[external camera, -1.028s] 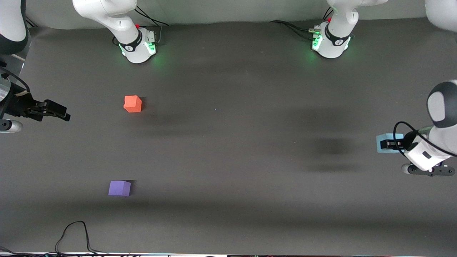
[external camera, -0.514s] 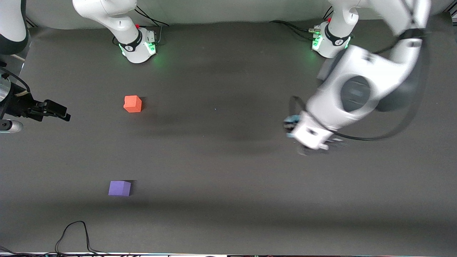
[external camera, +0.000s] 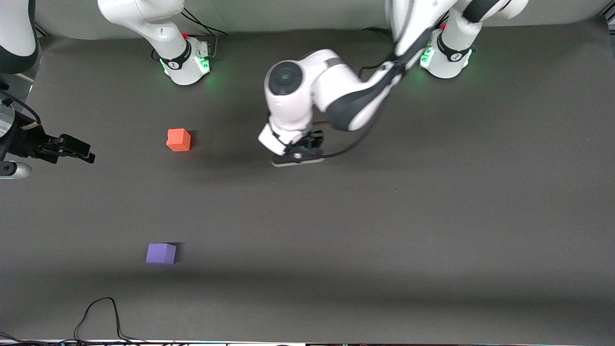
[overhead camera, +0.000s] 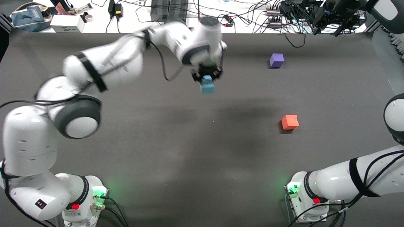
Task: Place blue block between orange and purple blocks
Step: 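Carry the blue cube with the left gripper toward the table center, then open the left gripper over the blue cube while the right gripper approaches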
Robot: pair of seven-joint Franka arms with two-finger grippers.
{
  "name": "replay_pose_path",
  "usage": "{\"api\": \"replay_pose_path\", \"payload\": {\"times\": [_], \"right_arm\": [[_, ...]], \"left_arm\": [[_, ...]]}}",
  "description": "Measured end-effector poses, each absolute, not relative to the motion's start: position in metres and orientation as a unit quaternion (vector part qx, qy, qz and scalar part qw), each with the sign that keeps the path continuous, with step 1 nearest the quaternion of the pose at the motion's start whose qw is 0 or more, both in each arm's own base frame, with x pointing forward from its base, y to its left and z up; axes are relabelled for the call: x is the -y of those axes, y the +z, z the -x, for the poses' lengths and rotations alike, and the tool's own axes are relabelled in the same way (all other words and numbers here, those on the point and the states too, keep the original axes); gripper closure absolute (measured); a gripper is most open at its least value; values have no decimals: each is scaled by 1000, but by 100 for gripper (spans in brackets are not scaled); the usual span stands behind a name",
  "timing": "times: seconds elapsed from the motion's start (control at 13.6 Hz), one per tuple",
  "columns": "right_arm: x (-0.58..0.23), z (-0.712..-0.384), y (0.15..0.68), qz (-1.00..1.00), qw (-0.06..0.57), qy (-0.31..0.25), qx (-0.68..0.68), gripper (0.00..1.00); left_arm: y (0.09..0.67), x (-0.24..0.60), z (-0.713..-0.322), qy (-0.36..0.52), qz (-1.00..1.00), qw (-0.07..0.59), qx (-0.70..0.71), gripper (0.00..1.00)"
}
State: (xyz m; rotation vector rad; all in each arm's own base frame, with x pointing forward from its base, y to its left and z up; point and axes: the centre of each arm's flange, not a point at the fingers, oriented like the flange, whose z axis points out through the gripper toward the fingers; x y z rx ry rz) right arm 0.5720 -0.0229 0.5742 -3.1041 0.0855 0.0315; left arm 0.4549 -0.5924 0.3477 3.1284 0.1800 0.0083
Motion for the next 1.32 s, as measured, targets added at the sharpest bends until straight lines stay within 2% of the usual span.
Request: {"api": "replay_pose_path", "payload": {"times": [0.15,0.29,0.66,0.73,0.95,1.03,1.18,1.32], "right_arm": [[23,-575,568,999,17,16,-28,0],[20,-578,562,999,16,20,-26,0],[14,-585,558,999,14,21,-22,0],[14,-586,556,999,13,23,-22,0],[13,-586,555,999,13,24,-21,0],[10,-586,555,999,14,24,-18,0],[-13,-586,555,1000,15,24,0,0],[-50,-585,554,999,14,26,29,0]], "left_arm": [[279,621,-432,15,-999,-4,-46,47],[232,628,-426,17,-999,-10,-39,47],[204,624,-434,19,-999,-12,-43,47],[203,624,-434,19,-999,-12,-44,40],[209,622,-442,24,-998,-9,-49,4],[218,618,-452,26,-998,-8,-56,0],[257,594,-486,12,-997,-8,-76,0],[324,535,-541,-23,-995,9,-94,0]]}}
